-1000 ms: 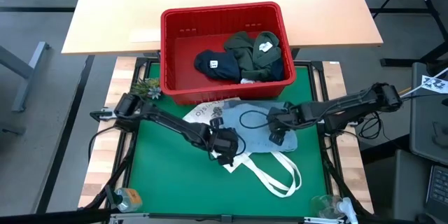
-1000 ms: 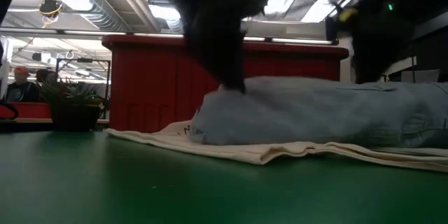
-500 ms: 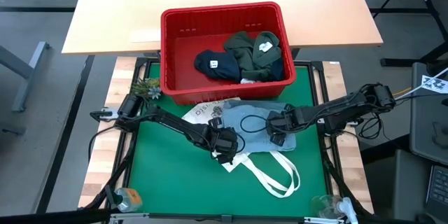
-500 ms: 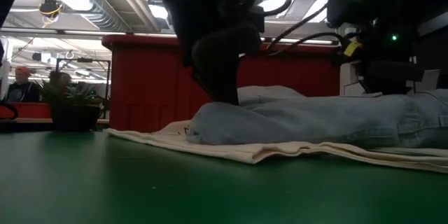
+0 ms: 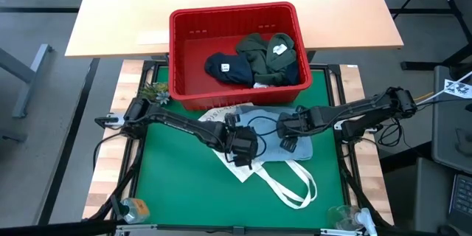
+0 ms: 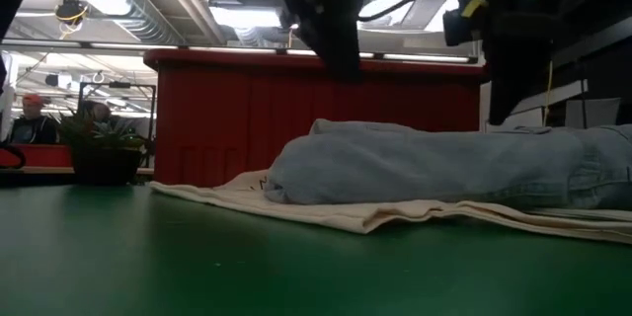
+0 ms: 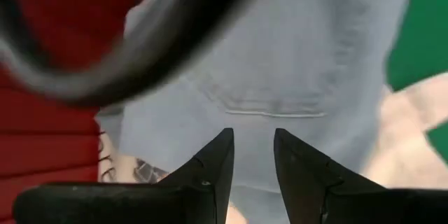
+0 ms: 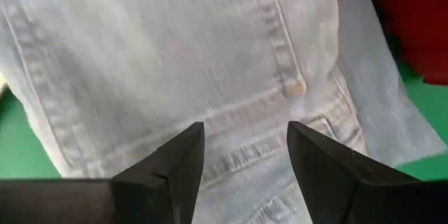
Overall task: Fold laundry
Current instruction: Fold the light blue pants
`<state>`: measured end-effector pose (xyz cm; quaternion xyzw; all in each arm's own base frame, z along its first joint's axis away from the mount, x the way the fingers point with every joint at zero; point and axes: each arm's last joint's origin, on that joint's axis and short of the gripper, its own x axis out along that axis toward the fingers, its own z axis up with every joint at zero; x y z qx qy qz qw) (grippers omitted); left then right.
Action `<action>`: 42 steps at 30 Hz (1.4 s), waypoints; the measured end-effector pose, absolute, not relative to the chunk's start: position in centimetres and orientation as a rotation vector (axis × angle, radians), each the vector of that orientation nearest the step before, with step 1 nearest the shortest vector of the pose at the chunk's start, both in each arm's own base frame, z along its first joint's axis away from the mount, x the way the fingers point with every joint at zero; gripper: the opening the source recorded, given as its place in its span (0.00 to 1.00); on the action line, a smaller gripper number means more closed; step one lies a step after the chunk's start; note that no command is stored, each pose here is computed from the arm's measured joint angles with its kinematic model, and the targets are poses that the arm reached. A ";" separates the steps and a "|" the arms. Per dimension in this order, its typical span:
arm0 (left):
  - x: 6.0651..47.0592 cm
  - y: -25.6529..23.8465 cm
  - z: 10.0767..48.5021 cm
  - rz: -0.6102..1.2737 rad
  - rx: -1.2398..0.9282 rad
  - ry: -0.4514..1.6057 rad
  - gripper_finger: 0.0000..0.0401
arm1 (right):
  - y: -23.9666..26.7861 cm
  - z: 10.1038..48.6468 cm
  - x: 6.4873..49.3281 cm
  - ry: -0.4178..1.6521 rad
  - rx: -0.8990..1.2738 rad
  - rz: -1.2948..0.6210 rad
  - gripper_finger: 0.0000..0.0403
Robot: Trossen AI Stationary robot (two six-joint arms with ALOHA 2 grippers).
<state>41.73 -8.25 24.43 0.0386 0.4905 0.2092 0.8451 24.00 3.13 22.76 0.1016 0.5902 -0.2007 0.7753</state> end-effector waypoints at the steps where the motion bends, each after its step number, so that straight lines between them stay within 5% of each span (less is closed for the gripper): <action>1: 41.7 -7.9 24.2 0.450 0.079 1.041 0.24 | 3.1 22.8 24.1 1.267 0.223 -0.432 0.51; 20: 39.2 -2.3 14.4 0.599 -0.018 1.117 0.24 | 2.5 15.6 22.5 1.217 0.170 -0.611 0.51; 33: 40.7 -3.0 20.8 0.542 -0.027 1.145 0.24 | 2.7 19.8 23.3 1.321 0.157 -0.599 0.51; 42: 42.8 -2.8 24.4 0.553 -0.025 0.931 0.24 | 2.3 22.1 23.9 1.219 0.049 -0.738 0.51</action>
